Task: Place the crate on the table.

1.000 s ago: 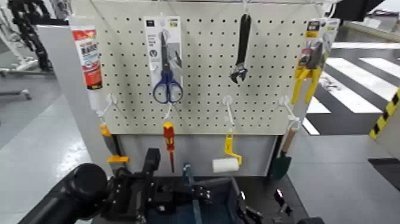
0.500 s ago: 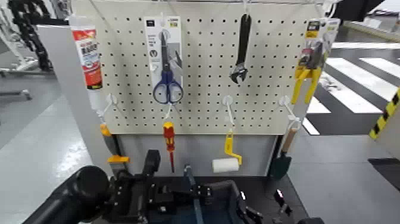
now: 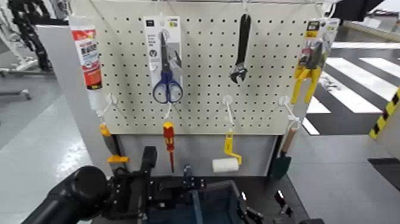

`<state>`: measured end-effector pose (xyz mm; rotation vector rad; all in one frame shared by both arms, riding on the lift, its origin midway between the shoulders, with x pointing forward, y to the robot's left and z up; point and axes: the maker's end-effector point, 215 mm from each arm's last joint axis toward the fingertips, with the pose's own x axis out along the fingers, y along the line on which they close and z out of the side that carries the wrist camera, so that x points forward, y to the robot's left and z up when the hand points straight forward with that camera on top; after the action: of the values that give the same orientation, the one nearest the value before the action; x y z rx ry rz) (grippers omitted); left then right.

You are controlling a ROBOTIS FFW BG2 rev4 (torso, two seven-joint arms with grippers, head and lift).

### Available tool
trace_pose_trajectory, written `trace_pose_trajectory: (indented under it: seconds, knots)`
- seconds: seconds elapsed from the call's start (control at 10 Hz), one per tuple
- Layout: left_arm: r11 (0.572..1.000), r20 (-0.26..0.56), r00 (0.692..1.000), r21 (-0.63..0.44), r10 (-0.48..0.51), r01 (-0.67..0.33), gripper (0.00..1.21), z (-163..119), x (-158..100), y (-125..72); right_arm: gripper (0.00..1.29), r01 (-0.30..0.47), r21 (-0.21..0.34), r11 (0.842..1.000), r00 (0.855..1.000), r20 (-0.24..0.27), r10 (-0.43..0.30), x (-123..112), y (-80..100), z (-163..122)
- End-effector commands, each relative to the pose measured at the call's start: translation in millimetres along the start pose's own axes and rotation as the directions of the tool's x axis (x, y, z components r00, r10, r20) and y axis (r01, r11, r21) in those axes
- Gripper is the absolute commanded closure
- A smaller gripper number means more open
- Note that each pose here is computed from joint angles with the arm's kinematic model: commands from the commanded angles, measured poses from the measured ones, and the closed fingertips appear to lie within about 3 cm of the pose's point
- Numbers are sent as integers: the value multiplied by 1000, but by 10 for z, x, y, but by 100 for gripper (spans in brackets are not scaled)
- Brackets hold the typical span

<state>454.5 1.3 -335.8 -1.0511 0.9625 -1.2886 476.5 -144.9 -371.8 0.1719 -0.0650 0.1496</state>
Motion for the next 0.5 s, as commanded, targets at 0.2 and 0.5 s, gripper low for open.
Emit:
trace_pose_trajectory:
  seconds: [0.2, 0.5]
  knots:
    - [997, 61, 998, 81, 1, -6, 36, 66, 22, -15, 15, 4, 1, 1000, 1000, -3, -4, -9, -8, -8]
    - [987, 180, 981, 129, 69, -93, 36, 80, -164, -37, 15, 10, 3, 1000, 1000, -4, -10, -18, -31, -5]
